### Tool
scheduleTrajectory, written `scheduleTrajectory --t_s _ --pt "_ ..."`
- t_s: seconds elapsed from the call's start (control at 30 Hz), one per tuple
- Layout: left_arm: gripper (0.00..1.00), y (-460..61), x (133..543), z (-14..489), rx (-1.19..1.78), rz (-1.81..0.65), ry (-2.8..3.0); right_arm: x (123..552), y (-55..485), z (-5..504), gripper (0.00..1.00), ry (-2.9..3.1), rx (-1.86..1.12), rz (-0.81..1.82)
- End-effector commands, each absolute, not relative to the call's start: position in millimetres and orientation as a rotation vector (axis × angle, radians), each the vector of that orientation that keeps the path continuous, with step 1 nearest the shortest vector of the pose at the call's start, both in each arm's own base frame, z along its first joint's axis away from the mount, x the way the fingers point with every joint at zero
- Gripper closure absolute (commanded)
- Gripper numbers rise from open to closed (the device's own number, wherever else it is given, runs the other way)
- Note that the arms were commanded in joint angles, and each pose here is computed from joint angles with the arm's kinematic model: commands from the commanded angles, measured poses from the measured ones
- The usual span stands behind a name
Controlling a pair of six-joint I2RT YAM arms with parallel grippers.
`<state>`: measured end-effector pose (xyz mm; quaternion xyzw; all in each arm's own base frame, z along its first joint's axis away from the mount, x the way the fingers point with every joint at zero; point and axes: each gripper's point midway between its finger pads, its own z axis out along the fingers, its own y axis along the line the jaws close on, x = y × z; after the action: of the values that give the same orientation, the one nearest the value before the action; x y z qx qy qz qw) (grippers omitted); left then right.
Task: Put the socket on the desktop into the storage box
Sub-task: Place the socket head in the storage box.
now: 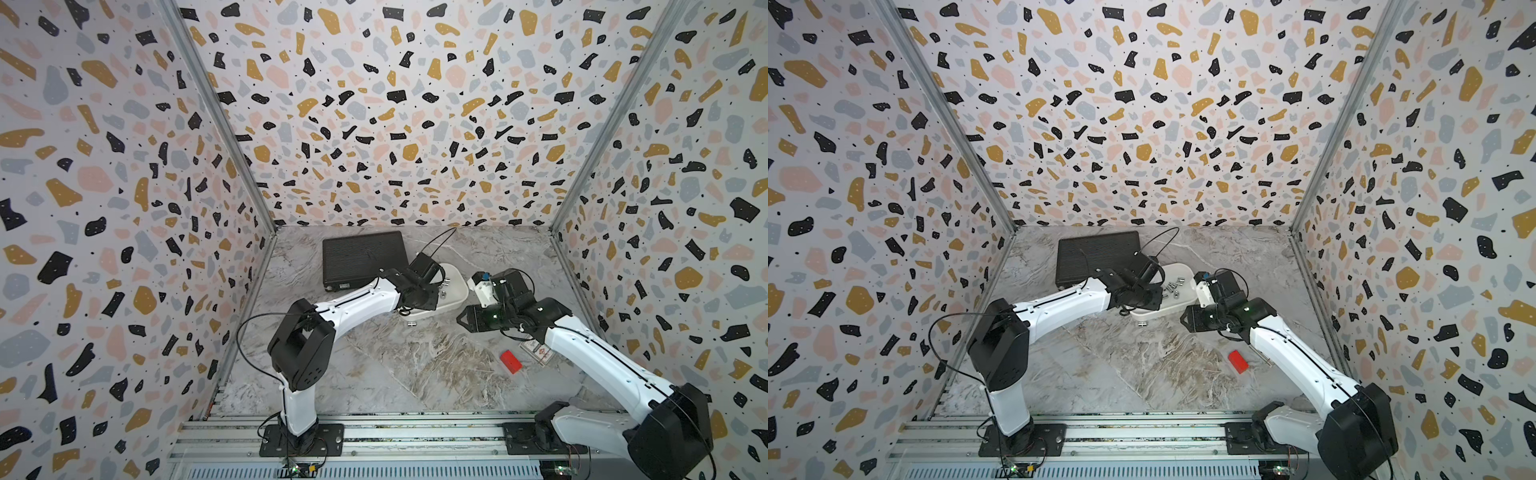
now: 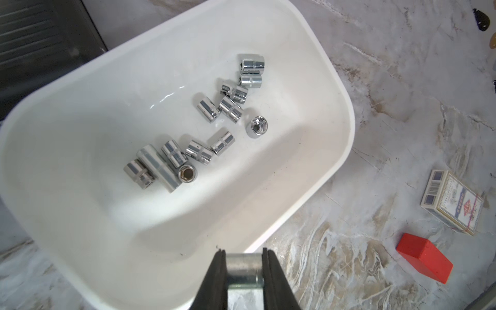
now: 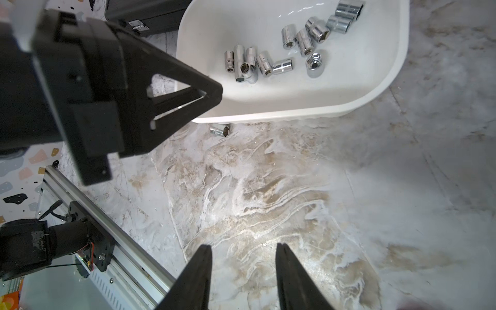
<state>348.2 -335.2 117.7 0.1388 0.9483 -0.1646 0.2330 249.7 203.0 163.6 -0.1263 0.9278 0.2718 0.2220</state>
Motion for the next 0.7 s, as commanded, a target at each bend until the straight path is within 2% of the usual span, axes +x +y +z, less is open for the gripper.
scheduleTrajectory --t_s 0.0,0.67 --pt "0.87 -339.8 360.0 121.5 0.401 -0.458 2.599 253.6 200.6 175.1 0.56 2.544 -0.33 0.745" --pt "0.87 -345.2 404.3 74.2 0.384 -0.337 2.656 253.1 196.0 171.5 0.56 2.559 -0.311 0.749"
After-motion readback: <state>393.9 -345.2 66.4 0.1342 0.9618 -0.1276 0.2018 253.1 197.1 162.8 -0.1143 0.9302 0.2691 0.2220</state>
